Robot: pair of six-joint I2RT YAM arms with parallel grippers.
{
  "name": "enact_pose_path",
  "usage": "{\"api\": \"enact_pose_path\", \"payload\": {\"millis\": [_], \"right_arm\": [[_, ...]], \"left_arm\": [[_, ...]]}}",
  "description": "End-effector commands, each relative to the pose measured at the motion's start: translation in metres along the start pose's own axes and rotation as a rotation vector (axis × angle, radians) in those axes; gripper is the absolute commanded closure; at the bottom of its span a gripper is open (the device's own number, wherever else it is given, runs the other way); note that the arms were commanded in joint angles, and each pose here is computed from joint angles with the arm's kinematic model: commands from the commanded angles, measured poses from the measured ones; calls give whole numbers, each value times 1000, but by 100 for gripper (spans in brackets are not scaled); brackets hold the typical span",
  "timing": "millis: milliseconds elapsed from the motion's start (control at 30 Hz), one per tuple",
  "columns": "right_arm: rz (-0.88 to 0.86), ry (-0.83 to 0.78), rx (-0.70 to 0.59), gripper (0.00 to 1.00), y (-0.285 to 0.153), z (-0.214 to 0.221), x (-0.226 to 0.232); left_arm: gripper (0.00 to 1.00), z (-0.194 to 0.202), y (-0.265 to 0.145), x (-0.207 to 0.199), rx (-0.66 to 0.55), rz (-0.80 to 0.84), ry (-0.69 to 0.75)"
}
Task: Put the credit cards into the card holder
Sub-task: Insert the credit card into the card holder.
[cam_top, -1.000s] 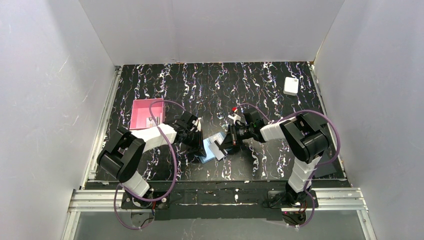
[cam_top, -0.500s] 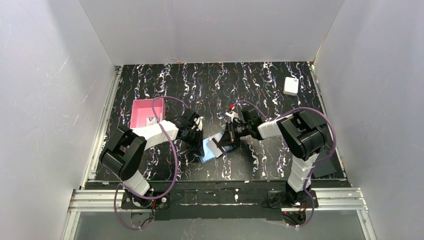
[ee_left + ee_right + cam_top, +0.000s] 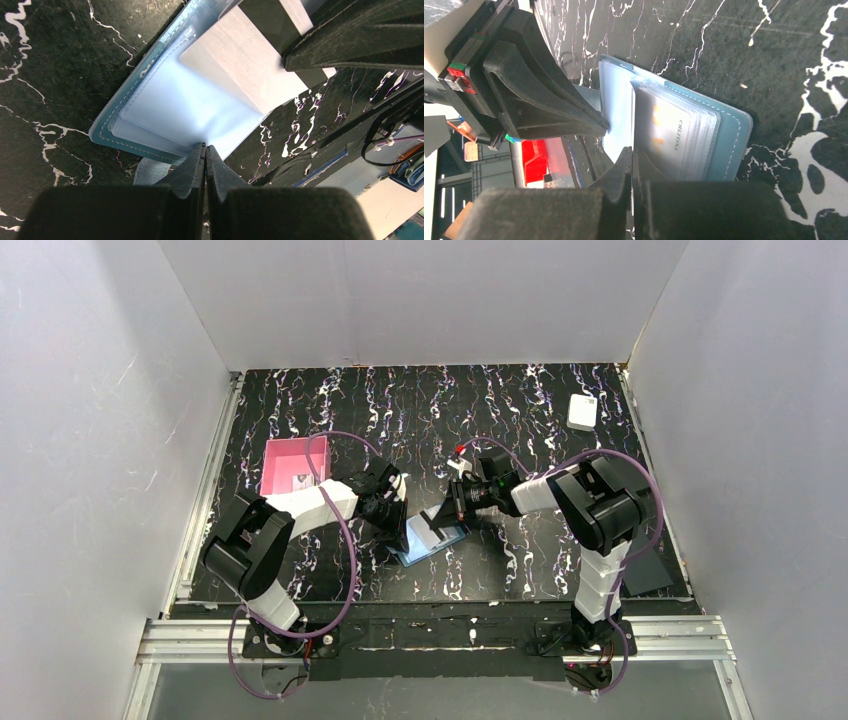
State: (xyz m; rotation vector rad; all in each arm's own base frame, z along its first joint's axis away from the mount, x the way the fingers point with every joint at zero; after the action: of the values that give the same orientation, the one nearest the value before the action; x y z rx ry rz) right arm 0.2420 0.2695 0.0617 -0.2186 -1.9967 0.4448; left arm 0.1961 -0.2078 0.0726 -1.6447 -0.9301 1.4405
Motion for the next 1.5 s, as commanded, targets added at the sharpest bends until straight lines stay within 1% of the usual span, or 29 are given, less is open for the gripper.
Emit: {"api": "enact_pose_path", "payload": {"millis": [0,267,433,533,667,733,800,1000,1067,1200,1333,1467], "right_arm": [[-25,-44,-42,99,7,-7,1],[-58,-1,-68,99,16,5,7],[-21,29,-107,99,15,10,4],[31,36,-100,98,14,14,-3],[146,19,-54,90,8,17,-10],[202,9,-27,85,4,18,-11],[234,7,1,81,0,18,-10],[299,-13,15,68,-10,14,-3],[319,-24,10,66,-15,11,2],[340,-54,8,55,-20,4,8],[356,-59,31,52,-20,2,6],[403,-84,45,43,-26,-2,8]], "left_arm": [[100,13,10,31,45,-165,6],[100,11,9,28,37,-149,4],[100,7,2,20,10,-116,13],[100,2,-10,11,-24,-91,20],[84,-2,-29,3,-74,-80,31],[79,-2,-34,3,-89,-90,31],[78,0,-33,7,-88,-104,28],[84,8,-20,20,-67,-141,10],[88,9,-15,24,-51,-153,5],[93,12,-6,28,-23,-163,-3],[94,12,-3,29,-18,-159,-4],[95,11,0,28,-8,-150,-5]]}}
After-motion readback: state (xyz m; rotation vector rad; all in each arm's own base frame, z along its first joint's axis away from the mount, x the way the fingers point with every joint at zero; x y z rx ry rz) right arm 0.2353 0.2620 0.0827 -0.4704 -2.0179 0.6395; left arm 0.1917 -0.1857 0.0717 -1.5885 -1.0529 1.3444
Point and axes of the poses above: each gripper's point midway between its finger pads, its own y axis out along the fingers, its own x axis along the line the jaws close on, z = x × y, the point moved 6 cm from there along -y, back along the fingers, and after that the axes turned 6 degrees about -y, right-handed, at the moved point
